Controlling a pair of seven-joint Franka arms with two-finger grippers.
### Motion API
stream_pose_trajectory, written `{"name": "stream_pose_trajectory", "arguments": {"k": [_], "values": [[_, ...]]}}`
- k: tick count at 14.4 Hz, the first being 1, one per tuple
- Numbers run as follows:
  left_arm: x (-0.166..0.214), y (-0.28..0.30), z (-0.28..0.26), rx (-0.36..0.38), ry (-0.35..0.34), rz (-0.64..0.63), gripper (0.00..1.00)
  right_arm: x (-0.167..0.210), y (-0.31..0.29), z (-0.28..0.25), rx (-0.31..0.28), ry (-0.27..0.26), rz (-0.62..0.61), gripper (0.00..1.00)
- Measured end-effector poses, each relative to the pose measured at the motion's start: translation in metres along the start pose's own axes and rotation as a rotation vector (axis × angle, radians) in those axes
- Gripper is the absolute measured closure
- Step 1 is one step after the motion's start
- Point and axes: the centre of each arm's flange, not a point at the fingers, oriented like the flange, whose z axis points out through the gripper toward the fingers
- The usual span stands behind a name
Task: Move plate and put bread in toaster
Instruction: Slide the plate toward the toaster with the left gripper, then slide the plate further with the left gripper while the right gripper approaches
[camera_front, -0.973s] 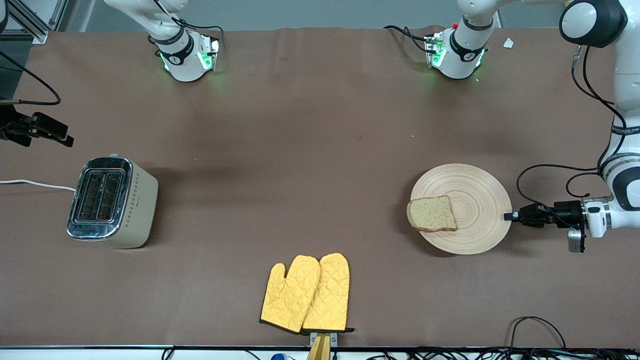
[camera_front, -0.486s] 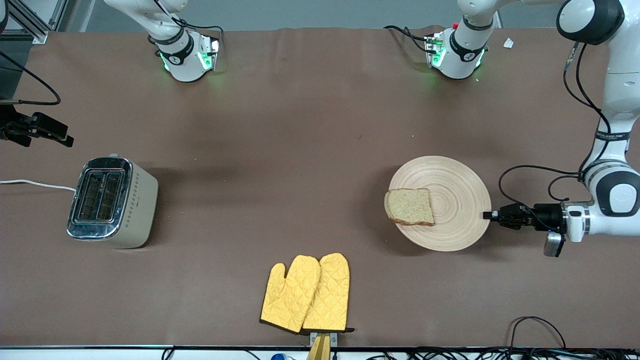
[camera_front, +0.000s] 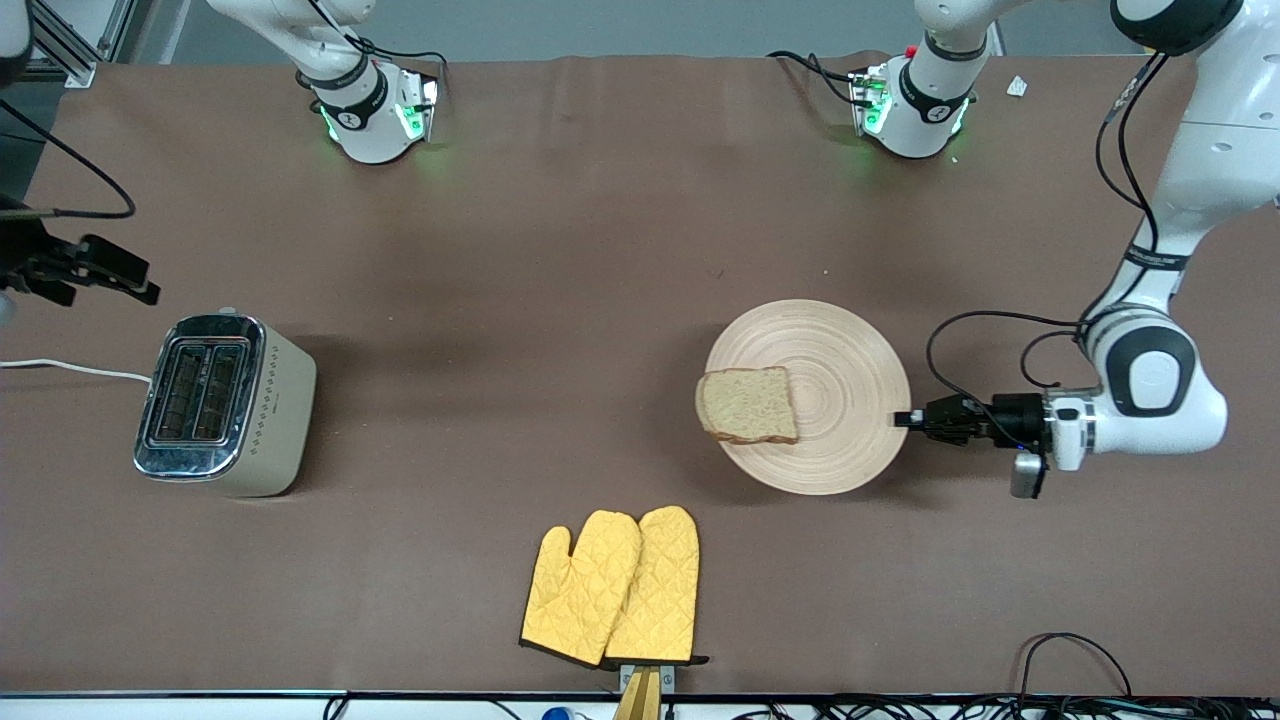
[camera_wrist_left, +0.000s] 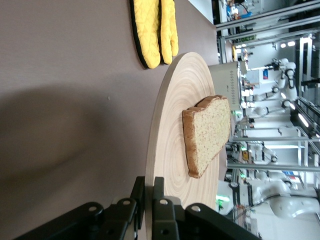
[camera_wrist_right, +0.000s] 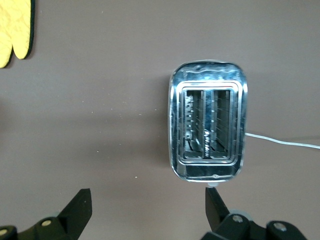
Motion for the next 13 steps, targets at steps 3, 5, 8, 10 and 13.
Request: {"name": "stream_pose_trajectory", "arguments": {"k": [3,5,8,10,13], "values": [[-0.011,0.01,0.048,0.011,0.044,-0.038,0.9,0.027,-0.015,0.058,0.071,-0.057,0.037,0.0],[-0.02,0.016,0.08,0.026,0.052,-0.054,0.9,0.044,-0.02,0.091,0.113,-0.048,0.051,0.0],[-0.03,0.025,0.131,0.025,0.04,-0.083,0.9,0.061,-0.043,0.13,0.162,-0.044,0.047,0.0],[-0.033,0.032,0.165,0.037,0.046,-0.095,0.9,0.067,-0.062,0.15,0.172,-0.045,0.032,0.0],[-0.044,0.035,0.208,0.046,0.014,-0.089,0.9,0.071,-0.096,0.181,0.173,-0.002,0.0,0.0]]}}
